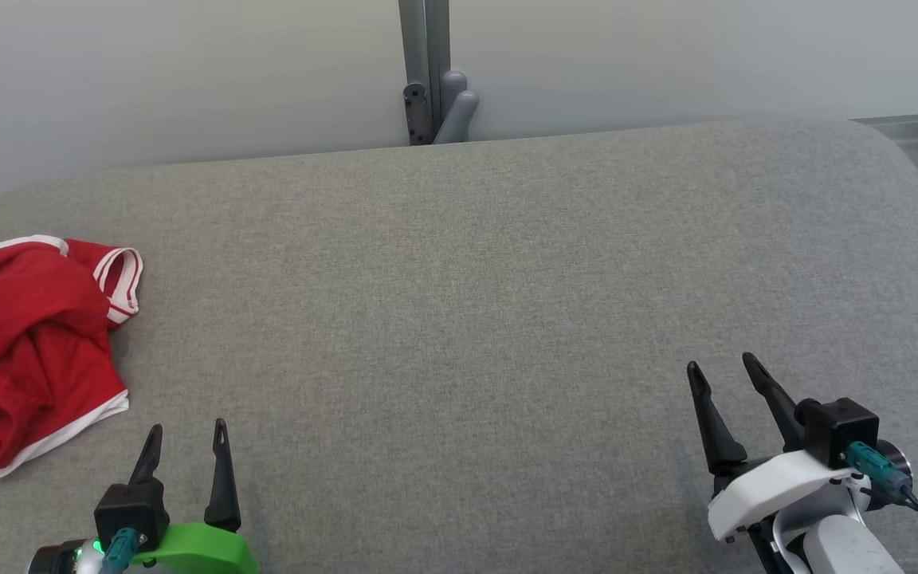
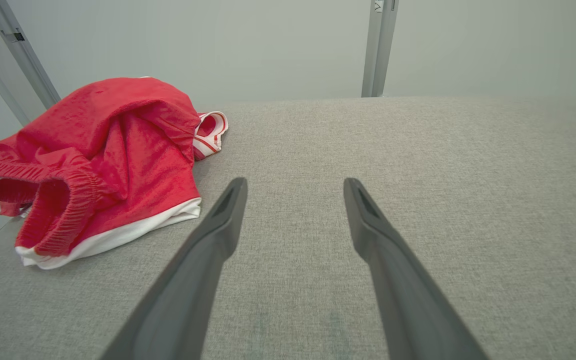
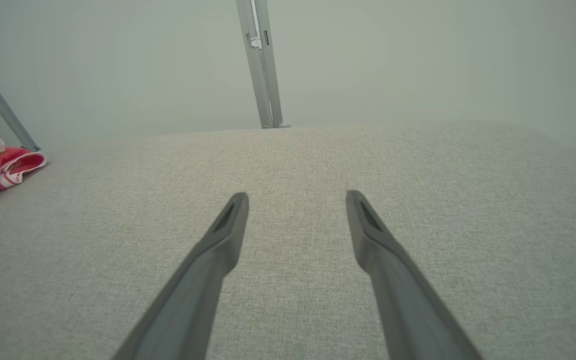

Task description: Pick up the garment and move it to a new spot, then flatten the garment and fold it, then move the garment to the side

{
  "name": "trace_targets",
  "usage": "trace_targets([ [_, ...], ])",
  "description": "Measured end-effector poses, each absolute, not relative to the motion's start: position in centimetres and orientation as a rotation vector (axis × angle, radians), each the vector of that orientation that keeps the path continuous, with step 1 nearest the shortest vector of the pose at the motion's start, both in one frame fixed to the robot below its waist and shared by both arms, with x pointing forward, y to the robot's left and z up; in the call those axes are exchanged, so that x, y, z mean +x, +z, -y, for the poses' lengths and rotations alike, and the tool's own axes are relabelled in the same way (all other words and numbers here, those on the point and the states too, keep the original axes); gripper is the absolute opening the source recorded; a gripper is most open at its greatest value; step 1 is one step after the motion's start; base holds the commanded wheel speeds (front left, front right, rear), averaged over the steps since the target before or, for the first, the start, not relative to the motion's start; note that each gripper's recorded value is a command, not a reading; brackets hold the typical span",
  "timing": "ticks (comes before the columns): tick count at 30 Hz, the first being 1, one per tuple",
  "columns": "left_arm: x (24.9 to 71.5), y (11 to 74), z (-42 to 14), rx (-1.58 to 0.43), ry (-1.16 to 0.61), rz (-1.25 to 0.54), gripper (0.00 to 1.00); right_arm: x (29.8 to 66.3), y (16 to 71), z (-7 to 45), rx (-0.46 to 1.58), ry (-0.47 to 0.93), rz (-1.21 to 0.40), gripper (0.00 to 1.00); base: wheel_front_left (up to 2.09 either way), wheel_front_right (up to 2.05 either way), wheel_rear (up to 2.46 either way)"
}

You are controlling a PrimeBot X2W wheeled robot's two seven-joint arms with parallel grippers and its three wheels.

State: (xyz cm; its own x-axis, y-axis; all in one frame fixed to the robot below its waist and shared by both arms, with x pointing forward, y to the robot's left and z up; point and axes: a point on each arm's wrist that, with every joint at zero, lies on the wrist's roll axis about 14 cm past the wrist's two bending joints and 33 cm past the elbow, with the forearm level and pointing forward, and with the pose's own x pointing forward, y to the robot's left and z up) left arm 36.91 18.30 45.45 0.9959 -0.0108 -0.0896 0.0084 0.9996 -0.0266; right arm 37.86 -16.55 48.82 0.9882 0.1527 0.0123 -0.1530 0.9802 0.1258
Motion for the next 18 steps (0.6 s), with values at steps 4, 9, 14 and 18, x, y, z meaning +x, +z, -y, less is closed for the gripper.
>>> trace_targets([
  [4, 36.9, 45.4, -18.1, -0.003, -0.022, -0.088, 1.00, 37.8, 48.8, 16.4, 0.100, 0.161, 0.007, 1.00, 0.00, 0.00, 0.00],
  [9, 36.8, 45.3, -18.2, -0.002, -0.021, -0.090, 1.00, 37.9, 48.7, 16.4, 0.096, 0.164, 0.003, 1.00, 0.00, 0.00, 0.00],
  [14, 36.7, 45.2, -18.7, -0.006, -0.005, -0.094, 1.00, 38.2, 48.6, 16.2, 0.095, 0.168, 0.001, 1.00, 0.00, 0.00, 0.00],
  [18, 36.2, 45.1, -19.9, -0.022, 0.041, -0.096, 1.00, 38.7, 48.6, 15.2, 0.091, 0.201, 0.000, 1.00, 0.00, 0.00, 0.00],
])
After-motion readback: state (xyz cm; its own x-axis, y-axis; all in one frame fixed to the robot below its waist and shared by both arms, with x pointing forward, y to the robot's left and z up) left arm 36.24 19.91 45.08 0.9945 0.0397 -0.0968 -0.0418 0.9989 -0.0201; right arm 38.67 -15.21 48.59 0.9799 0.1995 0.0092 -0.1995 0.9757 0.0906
